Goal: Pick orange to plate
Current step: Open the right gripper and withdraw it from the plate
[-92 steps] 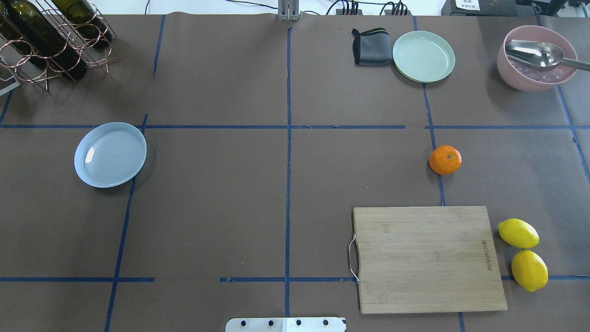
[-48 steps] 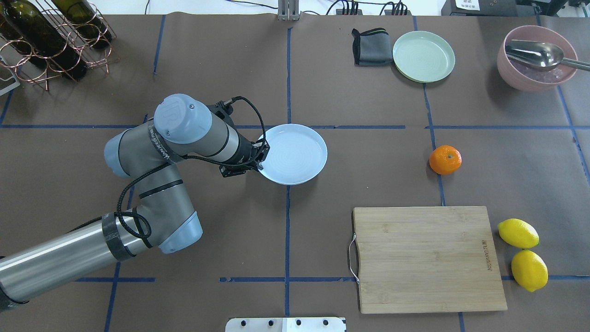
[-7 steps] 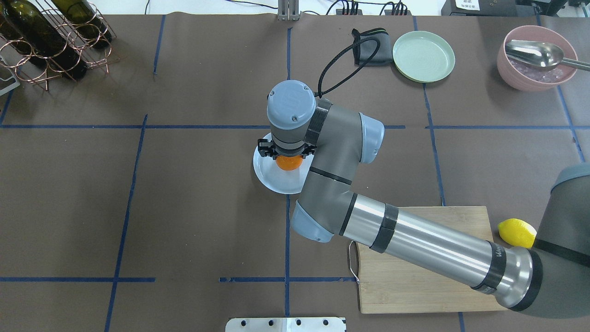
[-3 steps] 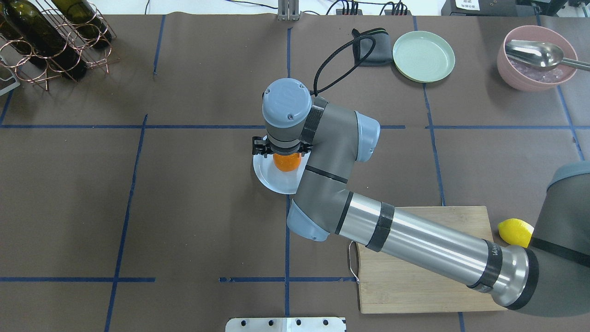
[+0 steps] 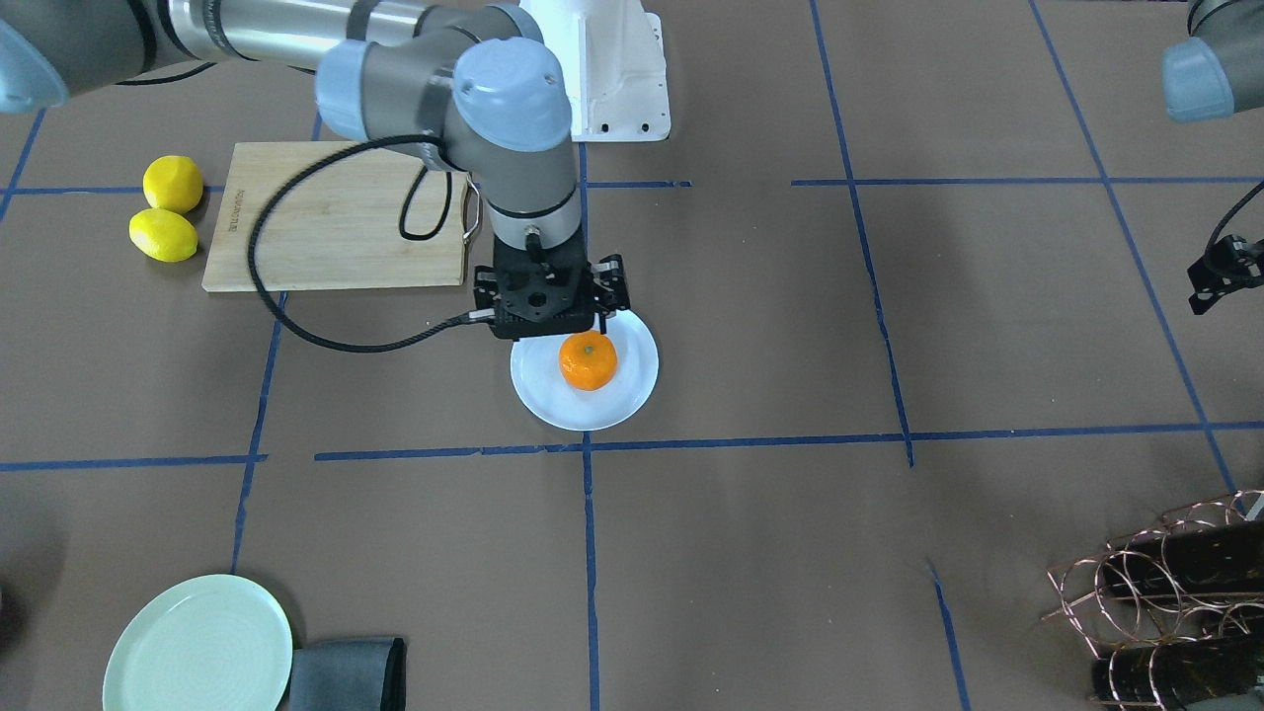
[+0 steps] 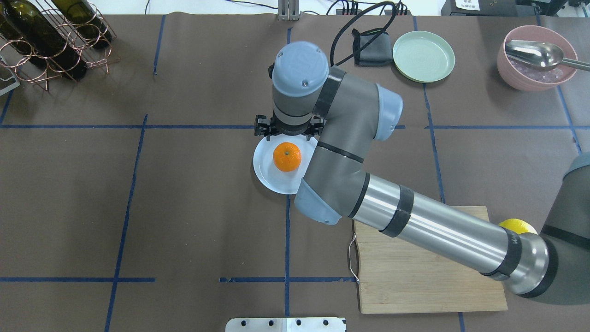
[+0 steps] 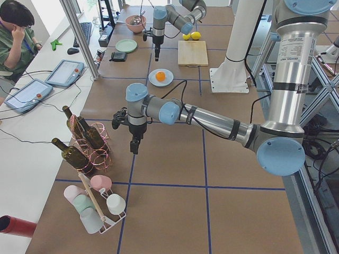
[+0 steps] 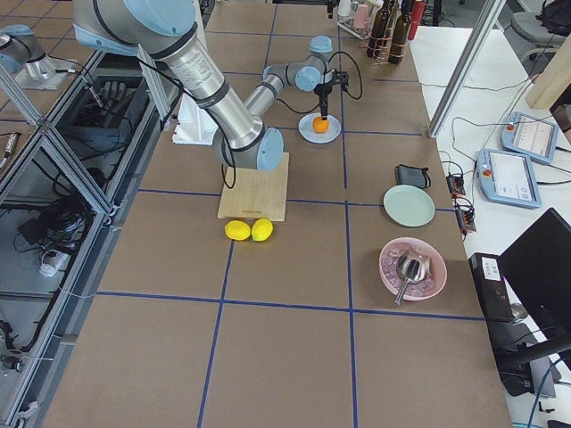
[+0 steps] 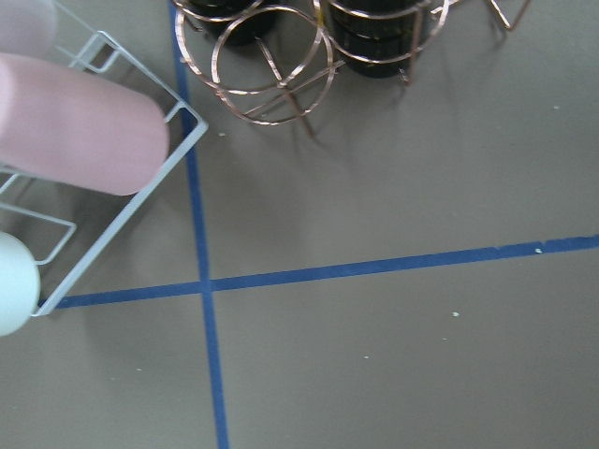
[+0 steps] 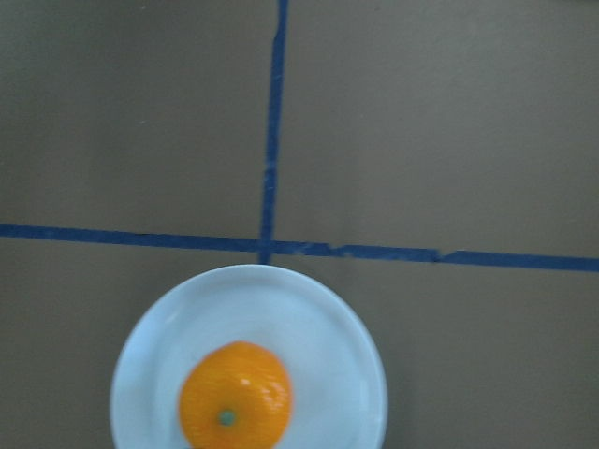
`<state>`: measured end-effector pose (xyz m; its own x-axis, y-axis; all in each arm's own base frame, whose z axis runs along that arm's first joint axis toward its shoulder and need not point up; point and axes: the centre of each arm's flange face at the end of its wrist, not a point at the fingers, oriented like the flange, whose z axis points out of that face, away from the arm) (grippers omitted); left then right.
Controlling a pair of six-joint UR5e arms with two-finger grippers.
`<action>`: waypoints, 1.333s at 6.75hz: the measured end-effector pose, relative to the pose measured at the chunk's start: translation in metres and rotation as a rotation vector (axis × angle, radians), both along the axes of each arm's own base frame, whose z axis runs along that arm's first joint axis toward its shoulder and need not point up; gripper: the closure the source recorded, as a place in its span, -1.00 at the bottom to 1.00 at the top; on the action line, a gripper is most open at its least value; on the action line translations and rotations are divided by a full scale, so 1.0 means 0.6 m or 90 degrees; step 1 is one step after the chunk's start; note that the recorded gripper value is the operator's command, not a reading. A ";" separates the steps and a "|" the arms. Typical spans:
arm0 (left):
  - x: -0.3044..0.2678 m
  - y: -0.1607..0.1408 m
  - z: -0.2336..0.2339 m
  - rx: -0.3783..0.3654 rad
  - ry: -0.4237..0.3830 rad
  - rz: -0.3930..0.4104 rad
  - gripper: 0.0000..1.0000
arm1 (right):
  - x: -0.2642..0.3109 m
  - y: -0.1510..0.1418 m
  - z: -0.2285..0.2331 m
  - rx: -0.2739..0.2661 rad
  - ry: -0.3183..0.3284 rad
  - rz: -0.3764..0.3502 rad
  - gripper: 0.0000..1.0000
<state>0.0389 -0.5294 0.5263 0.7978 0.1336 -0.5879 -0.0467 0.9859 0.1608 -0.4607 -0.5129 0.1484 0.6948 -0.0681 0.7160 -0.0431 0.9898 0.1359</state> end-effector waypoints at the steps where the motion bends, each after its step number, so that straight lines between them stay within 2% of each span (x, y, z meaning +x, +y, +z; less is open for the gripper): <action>1: -0.030 0.004 0.006 0.000 0.011 0.022 -1.00 | 0.112 -0.019 0.045 0.017 0.010 -0.024 -1.00; 3: -0.094 0.022 0.047 -0.004 0.022 0.052 -1.00 | 0.360 -0.070 0.178 0.042 0.003 -0.075 -1.00; 4: -0.126 0.035 0.093 -0.006 0.036 0.074 -1.00 | 0.464 -0.085 0.250 0.055 0.005 -0.093 -1.00; 6: -0.152 0.078 0.181 -0.005 0.091 0.125 -1.00 | 0.607 -0.095 0.372 0.059 0.014 -0.107 -1.00; 9: -0.169 0.101 0.208 -0.014 0.106 0.120 -1.00 | 0.756 -0.088 0.582 0.055 0.034 -0.168 -1.00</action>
<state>-0.0623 -0.4690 0.6513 0.6522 0.2564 -0.7134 -0.2046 0.9657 0.1600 -0.0069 -0.5659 0.4977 0.6810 -0.3111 0.6629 0.2240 0.9504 0.2158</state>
